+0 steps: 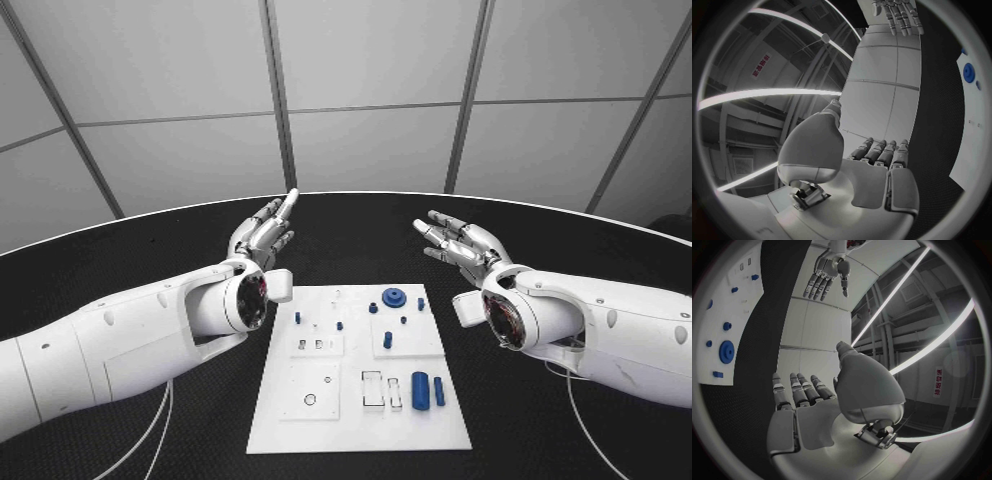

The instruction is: Assemble the parts on the task board

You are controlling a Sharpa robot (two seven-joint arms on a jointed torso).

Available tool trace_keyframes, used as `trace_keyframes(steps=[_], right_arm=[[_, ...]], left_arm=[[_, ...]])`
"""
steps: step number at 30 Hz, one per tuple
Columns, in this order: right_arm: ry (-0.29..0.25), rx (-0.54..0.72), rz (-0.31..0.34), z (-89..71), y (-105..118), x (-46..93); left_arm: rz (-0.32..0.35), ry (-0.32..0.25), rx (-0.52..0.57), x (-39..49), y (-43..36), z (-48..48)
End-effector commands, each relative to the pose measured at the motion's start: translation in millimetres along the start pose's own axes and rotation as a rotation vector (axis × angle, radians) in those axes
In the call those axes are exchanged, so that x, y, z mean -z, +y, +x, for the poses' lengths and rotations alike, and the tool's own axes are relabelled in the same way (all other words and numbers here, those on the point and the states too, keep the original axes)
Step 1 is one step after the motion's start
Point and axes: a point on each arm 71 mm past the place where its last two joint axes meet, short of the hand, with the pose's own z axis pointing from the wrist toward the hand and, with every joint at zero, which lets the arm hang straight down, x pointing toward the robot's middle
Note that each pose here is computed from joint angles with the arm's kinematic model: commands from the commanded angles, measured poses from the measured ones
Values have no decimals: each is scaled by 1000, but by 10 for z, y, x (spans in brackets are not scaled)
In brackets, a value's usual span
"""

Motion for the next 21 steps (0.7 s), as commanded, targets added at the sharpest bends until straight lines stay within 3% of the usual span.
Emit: trace_keyframes(steps=[1, 3, 4, 12, 21], right_arm=[[11, 4, -3, -16, 45, -15], [11, 4, -3, -16, 45, -15], [-15, 217, -170, -141, 144, -33], [12, 432, -251, -187, 178, -45], [31, 573, -269, -180, 191, -24]], left_arm=[[4, 15, 28, -51, -73, 15], [4, 17, 33, -61, -84, 17], [14, 8, 35, -60, -125, -130], [29, 7, 35, -11, -172, -227], [28, 16, 28, 75, -214, -292]])
